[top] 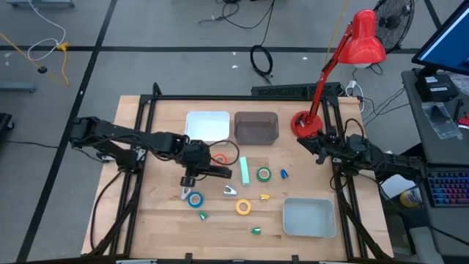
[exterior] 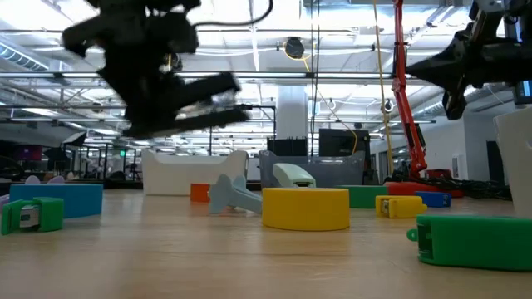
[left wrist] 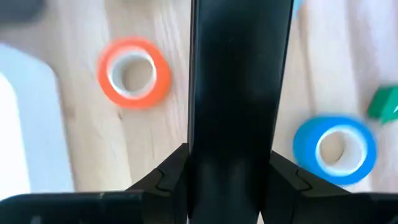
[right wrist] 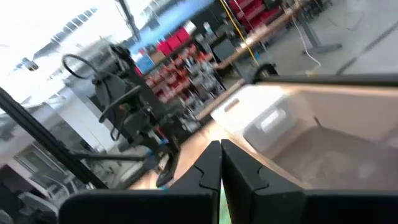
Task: Pick and place Stapler, Stapler remover, tape
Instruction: Put the black stapler into the black bin
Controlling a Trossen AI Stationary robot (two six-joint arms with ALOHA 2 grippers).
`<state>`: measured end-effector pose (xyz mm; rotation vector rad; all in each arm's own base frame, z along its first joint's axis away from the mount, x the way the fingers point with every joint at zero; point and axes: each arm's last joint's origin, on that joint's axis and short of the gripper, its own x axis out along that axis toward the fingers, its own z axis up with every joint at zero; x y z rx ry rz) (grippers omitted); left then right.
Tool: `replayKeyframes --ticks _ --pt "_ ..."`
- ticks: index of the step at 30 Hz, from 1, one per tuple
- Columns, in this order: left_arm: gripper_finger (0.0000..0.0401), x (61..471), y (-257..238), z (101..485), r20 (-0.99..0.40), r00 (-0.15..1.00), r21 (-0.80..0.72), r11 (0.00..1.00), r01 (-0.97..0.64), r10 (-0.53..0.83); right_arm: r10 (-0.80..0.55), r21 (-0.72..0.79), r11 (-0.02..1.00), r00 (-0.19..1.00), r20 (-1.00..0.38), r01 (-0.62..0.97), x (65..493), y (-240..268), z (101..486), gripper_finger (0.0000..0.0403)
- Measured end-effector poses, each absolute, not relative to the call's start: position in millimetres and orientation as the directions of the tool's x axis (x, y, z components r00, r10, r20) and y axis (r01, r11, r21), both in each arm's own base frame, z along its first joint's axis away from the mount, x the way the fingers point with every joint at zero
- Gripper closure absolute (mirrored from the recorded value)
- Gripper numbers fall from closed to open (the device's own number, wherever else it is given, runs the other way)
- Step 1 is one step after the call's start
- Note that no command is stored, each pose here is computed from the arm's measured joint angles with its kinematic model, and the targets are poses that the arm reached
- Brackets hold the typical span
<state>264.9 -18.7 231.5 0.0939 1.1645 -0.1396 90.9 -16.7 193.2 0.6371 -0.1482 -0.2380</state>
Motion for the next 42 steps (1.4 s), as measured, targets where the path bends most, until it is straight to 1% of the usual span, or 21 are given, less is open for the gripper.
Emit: replayKeyframes --ticks 4,7,11,12,15,18,20,24,27,28,30,32,33,36,42 --pt "0.0267 277.4 -19.0 259.9 -0.875 0.481 0.025 0.989 0.145 -0.048 -0.239 0.595 0.793 0.966 0.103 0.132 94.6 -16.4 197.9 0.0398" --pt "0.0267 293.2 -19.6 279.4 -0.807 0.588 0.047 0.988 0.150 -0.051 -0.216 0.595 0.795 0.972 0.092 0.120 101.2 -16.7 198.1 0.0391" --pt "0.0267 308.7 -16.2 305.6 -0.701 0.713 0.085 0.990 0.114 -0.022 -0.210 0.590 0.796 0.976 0.064 0.132 113.6 -18.3 196.4 0.0355" --pt "0.0267 311.0 -14.0 310.4 -0.685 0.728 0.094 0.991 0.097 -0.006 -0.198 0.581 0.805 0.978 0.069 0.123 117.1 -18.5 196.8 0.0343" --pt "0.0267 318.5 -7.0 314.5 -0.689 0.724 0.120 0.992 0.049 0.047 -0.163 0.562 0.824 0.982 0.101 0.079 126.9 -18.8 199.1 0.0308" --pt "0.0267 328.9 -1.9 313.9 -0.691 0.718 0.137 0.990 0.016 0.084 -0.112 0.506 0.863 0.975 0.191 0.000 134.7 -18.5 206.1 0.0277" --pt "0.0267 336.8 1.2 315.2 -0.685 0.723 0.139 0.990 0.003 0.094 -0.102 0.469 0.883 0.961 0.255 -0.031 137.6 -18.7 211.6 0.0260" --pt "0.0267 351.9 5.3 307.7 -0.710 0.696 0.153 0.988 0.001 0.109 -0.064 0.391 0.919 0.958 0.280 -0.053 148.0 -19.1 229.4 0.0233" --pt "0.0267 360.1 6.5 304.5 -0.733 0.667 0.188 0.982 0.012 0.133 -0.012 0.312 0.948 0.971 0.240 -0.065 160.3 -19.3 251.5 0.0222" --pt "0.0267 362.0 6.5 304.4 -0.742 0.655 0.198 0.980 0.014 0.140 0.001 0.280 0.958 0.979 0.204 -0.059 164.2 -19.5 257.4 0.0220" --pt "0.0267 364.0 7.1 303.6 -0.763 0.626 0.220 0.975 0.015 0.162 0.017 0.214 0.976 0.993 0.118 -0.042 173.5 -20.2 273.4 0.0218" --pt "0.0267 364.8 7.6 300.8 -0.789 0.584 0.242 0.970 0.014 0.188 0.012 0.157 0.987 1.000 -0.020 -0.009 179.3 -21.2 283.3 0.0219" --pt "0.0267 365.5 8.2 300.8 -0.793 0.575 0.252 0.968 0.004 0.204 0.001 0.127 0.992 0.996 -0.087 0.010 182.6 -22.0 287.9 0.0219" --pt "0.0267 363.1 9.9 300.7 -0.799 0.544 0.293 0.956 -0.020 0.256 -0.054 0.048 0.997 0.972 -0.227 0.067 191.2 -24.9 298.6 0.0221" --pt "0.0267 363.3 15.2 302.0 -0.790 0.544 0.302 0.952 -0.055 0.282 -0.060 -0.029 0.998 0.950 -0.305 0.053 215.9 -28.7 314.7 0.0217"
